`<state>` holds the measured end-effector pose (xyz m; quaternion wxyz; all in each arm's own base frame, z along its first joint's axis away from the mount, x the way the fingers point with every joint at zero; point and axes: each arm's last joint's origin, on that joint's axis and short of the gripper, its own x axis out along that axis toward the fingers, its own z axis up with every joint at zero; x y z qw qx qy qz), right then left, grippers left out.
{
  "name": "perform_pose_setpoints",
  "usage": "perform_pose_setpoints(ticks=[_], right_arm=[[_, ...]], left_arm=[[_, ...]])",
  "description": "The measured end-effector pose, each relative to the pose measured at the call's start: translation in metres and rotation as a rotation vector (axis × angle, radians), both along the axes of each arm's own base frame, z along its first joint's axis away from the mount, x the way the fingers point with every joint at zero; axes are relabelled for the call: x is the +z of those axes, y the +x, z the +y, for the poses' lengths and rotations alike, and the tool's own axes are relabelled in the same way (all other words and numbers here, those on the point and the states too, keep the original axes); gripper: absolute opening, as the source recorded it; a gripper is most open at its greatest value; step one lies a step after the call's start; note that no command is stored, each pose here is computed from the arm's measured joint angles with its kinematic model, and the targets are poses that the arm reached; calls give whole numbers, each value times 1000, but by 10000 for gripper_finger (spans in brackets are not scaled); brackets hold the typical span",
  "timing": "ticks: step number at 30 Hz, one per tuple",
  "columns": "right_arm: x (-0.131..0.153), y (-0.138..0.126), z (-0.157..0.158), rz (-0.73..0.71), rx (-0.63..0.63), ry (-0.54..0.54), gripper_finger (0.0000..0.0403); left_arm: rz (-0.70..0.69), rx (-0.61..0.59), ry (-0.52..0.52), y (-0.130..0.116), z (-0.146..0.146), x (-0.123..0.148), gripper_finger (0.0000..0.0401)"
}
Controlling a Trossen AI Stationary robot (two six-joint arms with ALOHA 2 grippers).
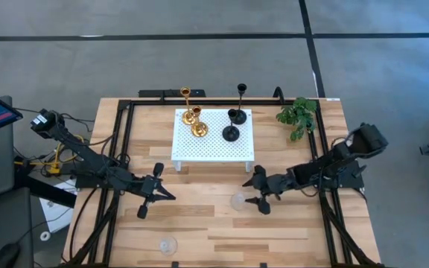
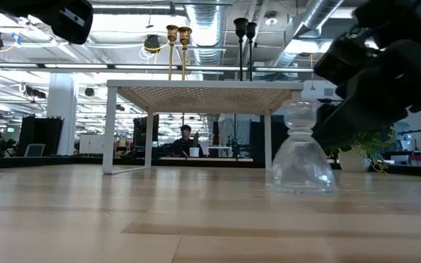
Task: Pick & Place candle stick holders
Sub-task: Put the right glass candle holder on the shelf
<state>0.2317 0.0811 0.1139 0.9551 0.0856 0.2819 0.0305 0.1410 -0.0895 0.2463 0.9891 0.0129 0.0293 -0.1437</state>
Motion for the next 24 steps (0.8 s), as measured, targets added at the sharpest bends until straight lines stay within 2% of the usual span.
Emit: perform_pose_setpoints(ticks=[8,24], right_arm=[[0,27,15,30,138,84,299],[14,46,22,-31,144,106,299]], left_arm=[[1,-1,-4,0,0,0,5],[9,0,-28,0,0,0,8]])
